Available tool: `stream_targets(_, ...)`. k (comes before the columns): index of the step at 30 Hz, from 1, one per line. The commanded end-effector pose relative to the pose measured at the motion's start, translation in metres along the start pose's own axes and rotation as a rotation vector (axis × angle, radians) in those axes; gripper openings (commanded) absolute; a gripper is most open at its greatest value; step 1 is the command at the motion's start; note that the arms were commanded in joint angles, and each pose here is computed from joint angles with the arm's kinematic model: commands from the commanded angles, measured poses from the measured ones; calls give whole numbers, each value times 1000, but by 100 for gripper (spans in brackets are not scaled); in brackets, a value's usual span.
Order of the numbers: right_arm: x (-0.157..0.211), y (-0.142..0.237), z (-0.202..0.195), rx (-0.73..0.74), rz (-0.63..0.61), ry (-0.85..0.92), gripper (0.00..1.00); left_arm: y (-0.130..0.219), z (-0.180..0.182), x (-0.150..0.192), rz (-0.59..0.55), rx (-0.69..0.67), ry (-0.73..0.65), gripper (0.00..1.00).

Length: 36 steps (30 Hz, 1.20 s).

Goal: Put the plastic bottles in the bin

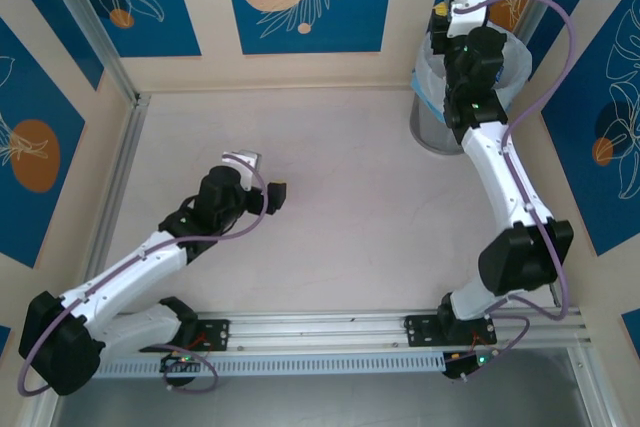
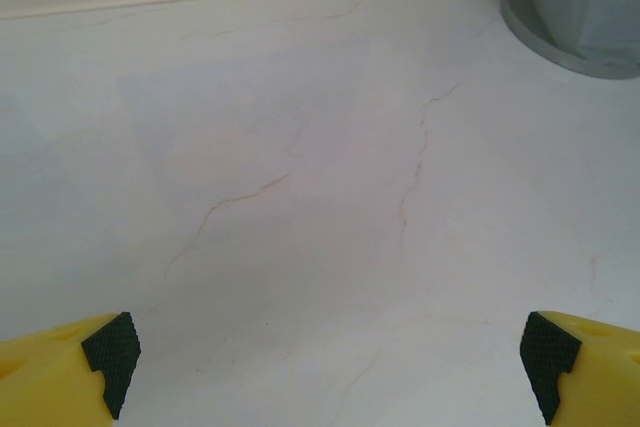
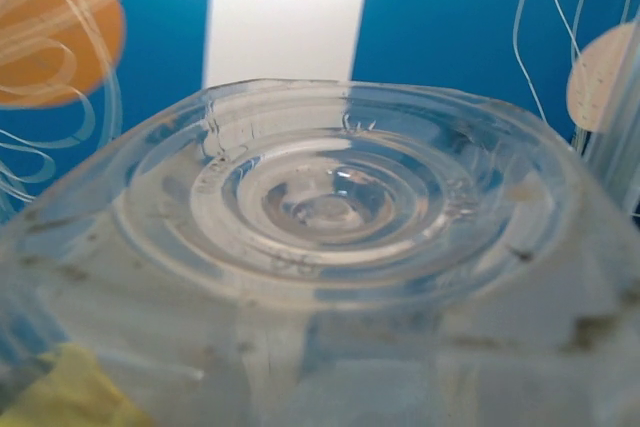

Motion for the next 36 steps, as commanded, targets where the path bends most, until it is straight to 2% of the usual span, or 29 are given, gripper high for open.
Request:
stream_targets(1, -6, -11, -12, 94, -104, 37, 50, -5, 1, -4, -28, -31, 42, 99)
stream_targets(6, 38, -35, -15, 127, -58, 27, 53, -5, 3, -3, -19, -61, 57, 99)
stream_targets(13, 94, -78, -45, 253, 227, -63, 63, -4, 9, -2, 0, -110, 62, 99)
stream_targets(15, 103, -86, -54, 280, 286, -89, 71, -4, 11, -3, 9, -136, 66, 99)
stream_targets(18, 109, -97, -64, 316, 387, -126, 98, -3, 17, -5, 24, -175, 60, 99)
stream_targets(19, 107, -99, -65, 326, 404, -126, 99, -2, 19, -6, 29, -191, 56, 99)
stream_targets(24, 91, -95, -61, 281, 401, -123, 100, 3, 37, -3, 61, -273, 67, 99)
stream_targets(28, 70, -80, -54, 210, 373, -202, 100, 5, 53, 3, 84, -356, 81, 99)
stream_targets(36, 24, -27, -20, 89, 212, -223, 100, 17, 105, 18, 105, -588, 142, 99)
Point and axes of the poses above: each hand's point on the last joint's axis, 136 mm out from that joint toward the fingers, its own y axis back along the fingers, its own z axis along the line the jaws close on, x = y × z, the point moved 10 cm from there along y, back along the fingers, and after that the axes turned 12 degrees about -y, right-handed, at the moved point
